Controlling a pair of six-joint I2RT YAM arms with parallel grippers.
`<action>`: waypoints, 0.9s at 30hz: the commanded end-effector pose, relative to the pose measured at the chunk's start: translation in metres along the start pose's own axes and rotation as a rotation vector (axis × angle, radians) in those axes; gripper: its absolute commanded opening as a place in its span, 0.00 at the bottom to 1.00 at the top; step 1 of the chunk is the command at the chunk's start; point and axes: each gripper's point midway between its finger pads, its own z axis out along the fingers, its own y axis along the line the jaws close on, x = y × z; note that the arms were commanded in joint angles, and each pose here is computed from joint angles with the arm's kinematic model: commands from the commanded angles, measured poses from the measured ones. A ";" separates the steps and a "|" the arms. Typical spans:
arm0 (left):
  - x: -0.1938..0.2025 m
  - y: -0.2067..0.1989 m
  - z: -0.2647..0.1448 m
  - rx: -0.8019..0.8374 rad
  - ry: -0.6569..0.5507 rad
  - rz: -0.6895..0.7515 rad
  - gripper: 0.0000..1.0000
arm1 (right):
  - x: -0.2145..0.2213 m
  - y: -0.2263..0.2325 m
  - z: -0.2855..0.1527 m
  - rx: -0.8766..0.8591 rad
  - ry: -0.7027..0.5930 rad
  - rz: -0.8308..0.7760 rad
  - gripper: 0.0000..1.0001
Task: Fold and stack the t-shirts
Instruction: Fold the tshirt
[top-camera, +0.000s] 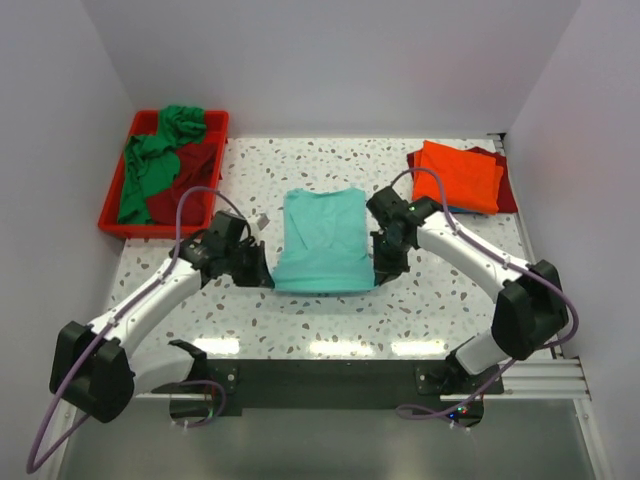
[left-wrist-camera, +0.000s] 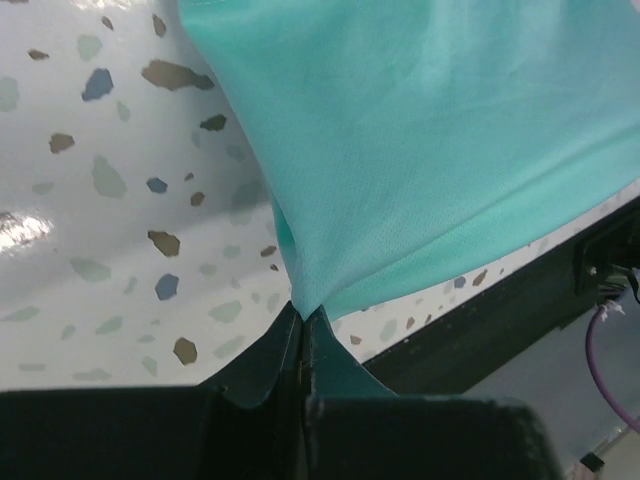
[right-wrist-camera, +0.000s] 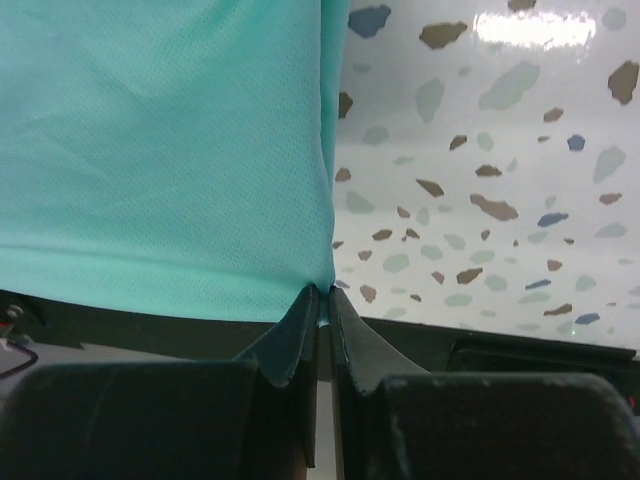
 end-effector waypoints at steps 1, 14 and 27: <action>0.026 0.000 -0.023 -0.027 0.069 -0.042 0.00 | 0.033 -0.031 -0.021 0.117 0.051 0.001 0.00; 0.013 -0.043 -0.066 0.102 -0.015 -0.106 0.00 | 0.036 -0.007 -0.082 0.009 -0.059 0.074 0.00; -0.033 -0.053 -0.036 0.126 -0.066 -0.072 0.00 | -0.020 0.010 -0.081 0.029 -0.213 0.114 0.00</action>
